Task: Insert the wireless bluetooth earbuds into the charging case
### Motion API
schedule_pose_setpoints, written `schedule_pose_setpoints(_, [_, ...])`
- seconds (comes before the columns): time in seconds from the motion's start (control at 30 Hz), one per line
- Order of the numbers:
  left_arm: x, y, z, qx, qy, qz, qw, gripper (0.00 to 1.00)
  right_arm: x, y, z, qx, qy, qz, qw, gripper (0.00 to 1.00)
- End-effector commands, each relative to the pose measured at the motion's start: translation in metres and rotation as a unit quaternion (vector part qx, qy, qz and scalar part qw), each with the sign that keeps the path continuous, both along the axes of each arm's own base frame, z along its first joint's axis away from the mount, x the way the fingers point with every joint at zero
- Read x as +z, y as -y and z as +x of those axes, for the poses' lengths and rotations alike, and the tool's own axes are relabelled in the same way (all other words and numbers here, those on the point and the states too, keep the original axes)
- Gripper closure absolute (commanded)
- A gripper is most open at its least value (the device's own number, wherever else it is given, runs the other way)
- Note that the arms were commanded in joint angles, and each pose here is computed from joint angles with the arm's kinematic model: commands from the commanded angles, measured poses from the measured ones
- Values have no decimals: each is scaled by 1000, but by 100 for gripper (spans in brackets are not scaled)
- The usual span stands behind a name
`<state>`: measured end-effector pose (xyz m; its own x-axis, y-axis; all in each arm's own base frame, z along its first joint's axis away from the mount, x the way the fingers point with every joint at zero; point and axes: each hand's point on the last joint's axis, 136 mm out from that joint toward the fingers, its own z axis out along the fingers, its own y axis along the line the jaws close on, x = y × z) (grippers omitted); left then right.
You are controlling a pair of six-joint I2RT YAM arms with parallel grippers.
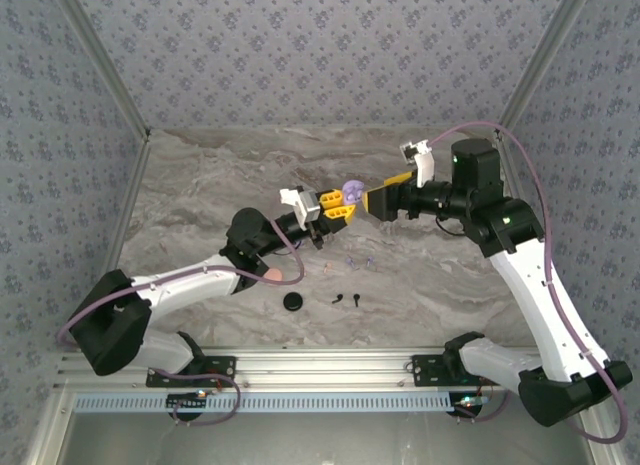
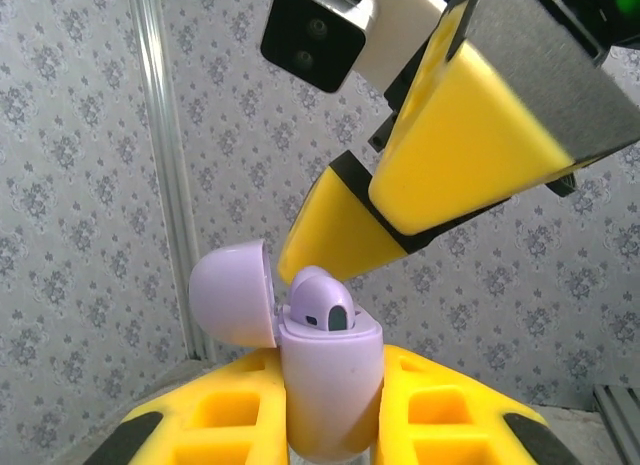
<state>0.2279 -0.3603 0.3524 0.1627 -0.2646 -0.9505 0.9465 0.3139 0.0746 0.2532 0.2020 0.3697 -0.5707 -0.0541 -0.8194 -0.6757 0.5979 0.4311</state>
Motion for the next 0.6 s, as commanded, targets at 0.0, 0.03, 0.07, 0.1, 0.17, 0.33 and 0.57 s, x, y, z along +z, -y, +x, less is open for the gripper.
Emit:
schedule_pose_setpoints(0.0, [24, 3, -9, -24, 21, -24, 999, 100, 20, -5, -4, 24, 13, 34, 999, 10])
schedule_pose_setpoints(0.03, [23, 4, -10, -28, 18, -21, 999, 100, 21, -7, -5, 31, 10, 40, 999, 8])
schedule_pose_setpoints(0.07, [24, 5, -11, -32, 19, -20, 999, 100, 24, -11, -5, 40, 12, 50, 998, 7])
schedule_pose_setpoints(0.1, [23, 6, -11, -34, 19, -18, 999, 100, 24, -13, -5, 47, 9, 55, 997, 7])
schedule_pose_setpoints(0.17, [24, 6, -11, -34, 18, -19, 999, 100, 24, -17, -5, 58, 1, 62, 996, 7])
schedule_pose_setpoints(0.33, [22, 7, -10, -35, 15, -18, 999, 100, 19, -30, -8, 86, -16, 66, 994, 7])
schedule_pose_setpoints(0.57, [19, 8, -9, -35, 7, -14, 999, 100, 29, -42, -17, 123, 0, 83, 989, 11])
